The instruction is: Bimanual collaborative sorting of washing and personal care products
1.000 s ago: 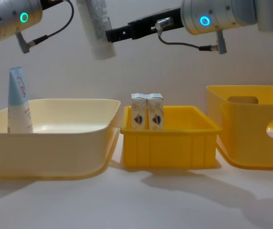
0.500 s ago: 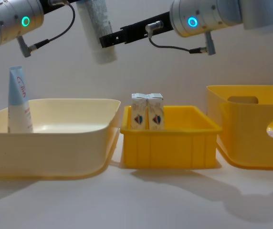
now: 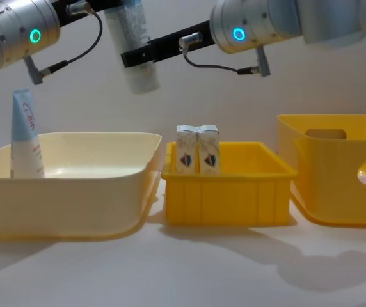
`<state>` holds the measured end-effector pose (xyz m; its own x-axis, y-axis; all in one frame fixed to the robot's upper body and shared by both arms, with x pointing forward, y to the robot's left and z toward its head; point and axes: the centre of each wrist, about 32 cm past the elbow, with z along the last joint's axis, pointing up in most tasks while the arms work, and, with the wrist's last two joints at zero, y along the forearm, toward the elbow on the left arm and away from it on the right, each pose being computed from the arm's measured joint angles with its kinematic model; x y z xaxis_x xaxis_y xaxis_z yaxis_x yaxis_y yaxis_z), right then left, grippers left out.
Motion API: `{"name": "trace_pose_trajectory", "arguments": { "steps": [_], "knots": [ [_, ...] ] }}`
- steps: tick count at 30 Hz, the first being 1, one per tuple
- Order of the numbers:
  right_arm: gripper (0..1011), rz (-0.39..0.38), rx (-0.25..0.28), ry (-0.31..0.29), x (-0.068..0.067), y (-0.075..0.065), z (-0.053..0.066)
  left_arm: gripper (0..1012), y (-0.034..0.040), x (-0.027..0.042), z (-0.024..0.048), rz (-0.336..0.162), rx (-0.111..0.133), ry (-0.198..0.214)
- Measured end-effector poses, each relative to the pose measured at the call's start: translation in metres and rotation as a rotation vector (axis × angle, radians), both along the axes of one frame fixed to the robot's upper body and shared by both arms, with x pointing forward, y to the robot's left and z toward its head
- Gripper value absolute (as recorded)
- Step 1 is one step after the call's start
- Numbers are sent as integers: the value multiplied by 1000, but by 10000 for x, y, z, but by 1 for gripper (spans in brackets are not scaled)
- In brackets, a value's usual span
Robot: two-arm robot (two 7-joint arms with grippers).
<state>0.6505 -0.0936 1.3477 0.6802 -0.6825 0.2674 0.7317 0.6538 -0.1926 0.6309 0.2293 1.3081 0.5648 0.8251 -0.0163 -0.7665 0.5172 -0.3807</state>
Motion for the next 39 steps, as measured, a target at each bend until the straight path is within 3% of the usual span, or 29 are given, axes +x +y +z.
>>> {"name": "trace_pose_trajectory", "arguments": {
  "steps": [25,35,39],
  "knots": [
    [999,38,-60,-5,168,234,-52,180,-13,-14,-40,-9,-3,7],
    [735,41,-67,-5,194,269,-60,180,-11,-16,-44,-8,-3,6],
    [679,43,-68,-6,198,278,-60,180,-11,-17,-45,-8,-2,6]
  ]
}}
